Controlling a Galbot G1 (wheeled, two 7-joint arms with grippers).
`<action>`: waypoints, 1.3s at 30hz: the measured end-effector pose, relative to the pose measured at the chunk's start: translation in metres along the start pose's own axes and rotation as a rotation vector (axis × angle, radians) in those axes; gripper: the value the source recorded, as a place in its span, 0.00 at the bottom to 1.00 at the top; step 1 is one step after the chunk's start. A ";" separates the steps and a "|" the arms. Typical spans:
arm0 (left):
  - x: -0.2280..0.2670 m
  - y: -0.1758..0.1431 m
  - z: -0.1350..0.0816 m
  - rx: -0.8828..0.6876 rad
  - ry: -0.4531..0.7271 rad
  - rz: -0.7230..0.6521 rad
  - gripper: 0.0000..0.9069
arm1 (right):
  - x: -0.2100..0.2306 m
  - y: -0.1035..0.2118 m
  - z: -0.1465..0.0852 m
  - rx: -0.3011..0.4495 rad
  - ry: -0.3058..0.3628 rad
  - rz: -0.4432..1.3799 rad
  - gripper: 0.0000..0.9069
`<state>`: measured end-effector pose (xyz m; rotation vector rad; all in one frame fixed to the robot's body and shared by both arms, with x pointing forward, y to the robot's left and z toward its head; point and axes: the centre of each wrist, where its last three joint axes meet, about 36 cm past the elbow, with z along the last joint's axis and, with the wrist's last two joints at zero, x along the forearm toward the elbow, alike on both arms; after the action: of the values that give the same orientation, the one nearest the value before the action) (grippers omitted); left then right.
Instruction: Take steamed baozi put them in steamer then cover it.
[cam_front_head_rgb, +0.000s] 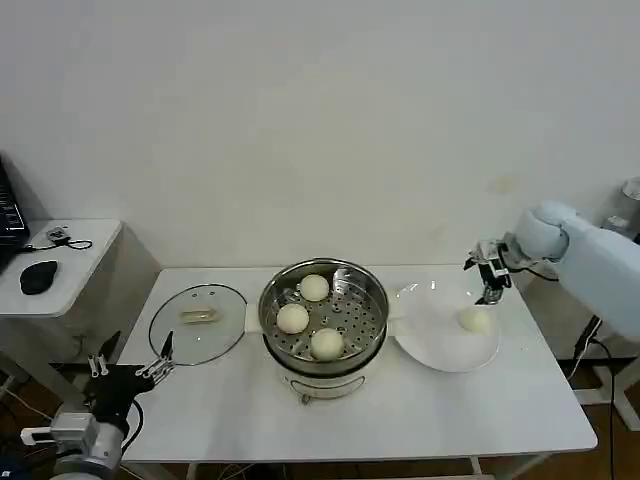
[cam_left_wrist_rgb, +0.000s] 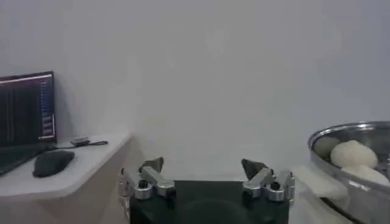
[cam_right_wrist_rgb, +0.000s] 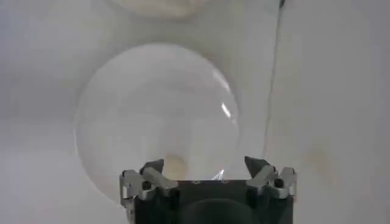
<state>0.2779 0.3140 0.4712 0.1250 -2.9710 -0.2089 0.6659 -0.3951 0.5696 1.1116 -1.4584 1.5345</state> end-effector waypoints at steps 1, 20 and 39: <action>0.000 0.000 0.001 0.001 0.001 0.000 1.00 | -0.005 0.000 0.003 -0.008 0.007 -0.005 1.00; -0.007 0.008 0.007 -0.009 0.015 -0.017 1.00 | -0.076 0.009 0.030 -0.119 0.056 -0.084 1.00; -0.006 0.006 0.008 -0.002 0.015 -0.018 1.00 | -0.106 0.015 0.037 -0.176 0.079 -0.094 0.87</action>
<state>0.2823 0.3218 0.4637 0.1524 -2.9556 -0.2117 0.6934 -0.4272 0.4645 0.9901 -1.4372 1.3422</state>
